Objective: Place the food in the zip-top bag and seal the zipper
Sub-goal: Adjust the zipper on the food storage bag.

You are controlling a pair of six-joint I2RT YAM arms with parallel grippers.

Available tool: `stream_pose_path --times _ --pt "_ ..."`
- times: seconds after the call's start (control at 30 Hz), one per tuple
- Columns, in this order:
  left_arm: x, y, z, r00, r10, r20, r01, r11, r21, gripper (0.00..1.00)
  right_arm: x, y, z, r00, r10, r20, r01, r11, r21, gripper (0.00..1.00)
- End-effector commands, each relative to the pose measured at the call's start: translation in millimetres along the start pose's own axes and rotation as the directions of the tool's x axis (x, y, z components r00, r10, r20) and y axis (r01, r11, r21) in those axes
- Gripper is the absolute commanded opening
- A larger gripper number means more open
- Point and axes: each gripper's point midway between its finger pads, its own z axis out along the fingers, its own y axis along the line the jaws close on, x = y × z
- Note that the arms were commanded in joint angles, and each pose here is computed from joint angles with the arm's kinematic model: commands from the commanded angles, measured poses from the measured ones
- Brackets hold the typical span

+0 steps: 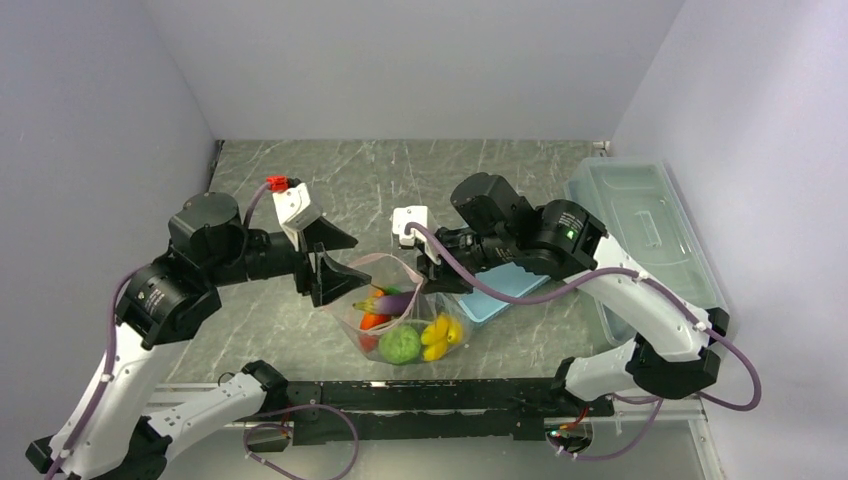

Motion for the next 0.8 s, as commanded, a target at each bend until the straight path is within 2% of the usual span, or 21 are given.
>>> stream_pose_path --times 0.0,0.43,0.6,0.77 --pt "-16.9 -15.6 2.8 0.994 0.069 0.084 -0.078 0.992 0.1 0.79 -21.9 21.8 -20.6 0.998 0.039 0.041 -0.036 0.997 -0.065 0.0" --pt "-22.8 -25.8 20.6 0.981 0.076 0.176 -0.116 0.967 0.227 0.84 -32.1 53.0 -37.8 0.992 0.12 0.037 -0.111 0.974 -0.196 0.0" --pt "-30.2 -33.1 25.1 0.968 0.062 0.243 -0.132 0.949 0.285 0.93 -32.5 57.3 -34.2 0.991 0.127 0.029 -0.118 0.969 -0.218 0.0" --pt "-29.0 -44.1 28.9 0.971 0.037 0.238 -0.129 0.914 0.384 0.93 -35.4 57.6 -32.2 0.991 0.132 0.028 -0.123 0.967 -0.224 0.0"
